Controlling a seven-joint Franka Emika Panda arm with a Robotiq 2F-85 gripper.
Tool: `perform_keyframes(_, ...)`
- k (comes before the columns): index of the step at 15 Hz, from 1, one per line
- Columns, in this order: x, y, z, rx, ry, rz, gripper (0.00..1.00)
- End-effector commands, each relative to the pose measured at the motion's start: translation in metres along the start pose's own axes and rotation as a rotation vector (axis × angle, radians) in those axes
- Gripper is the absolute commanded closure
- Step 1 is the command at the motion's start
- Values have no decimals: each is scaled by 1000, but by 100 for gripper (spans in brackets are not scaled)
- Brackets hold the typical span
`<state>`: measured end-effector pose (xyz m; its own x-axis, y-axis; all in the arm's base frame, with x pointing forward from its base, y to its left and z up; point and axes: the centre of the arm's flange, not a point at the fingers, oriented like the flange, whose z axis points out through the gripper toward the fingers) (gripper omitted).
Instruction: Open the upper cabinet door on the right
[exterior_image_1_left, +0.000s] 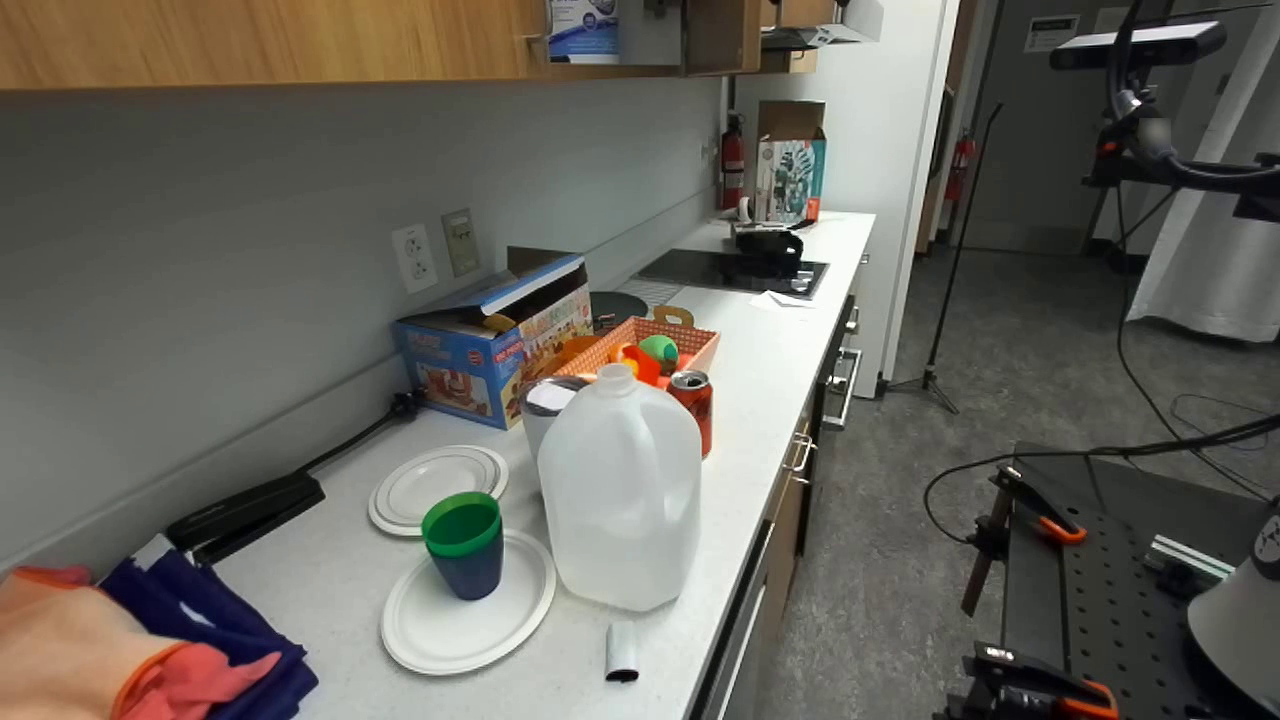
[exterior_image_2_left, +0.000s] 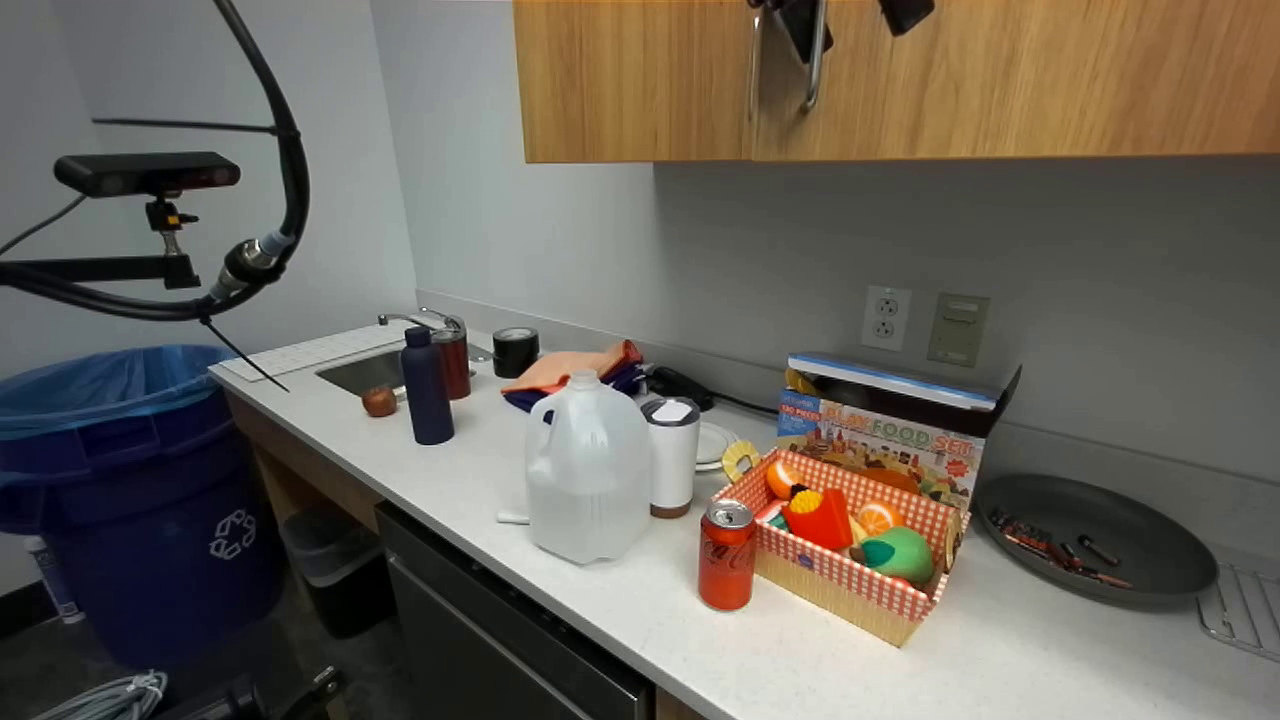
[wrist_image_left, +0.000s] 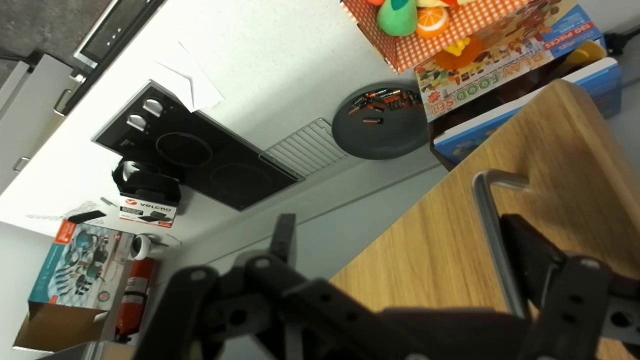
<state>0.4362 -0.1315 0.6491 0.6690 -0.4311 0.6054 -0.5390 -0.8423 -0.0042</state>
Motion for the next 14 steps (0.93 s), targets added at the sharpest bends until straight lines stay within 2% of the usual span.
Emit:
perform_keyframes(1,38,54,-37,-134,66,-10,0)
perform_keyframes(7,39,57,-35,-133,59,-25,0)
perform_keyframes(8,1,4,0,4,-3,-21,0)
perform_keyframes(14,1,5,0,6,-5,-26,0)
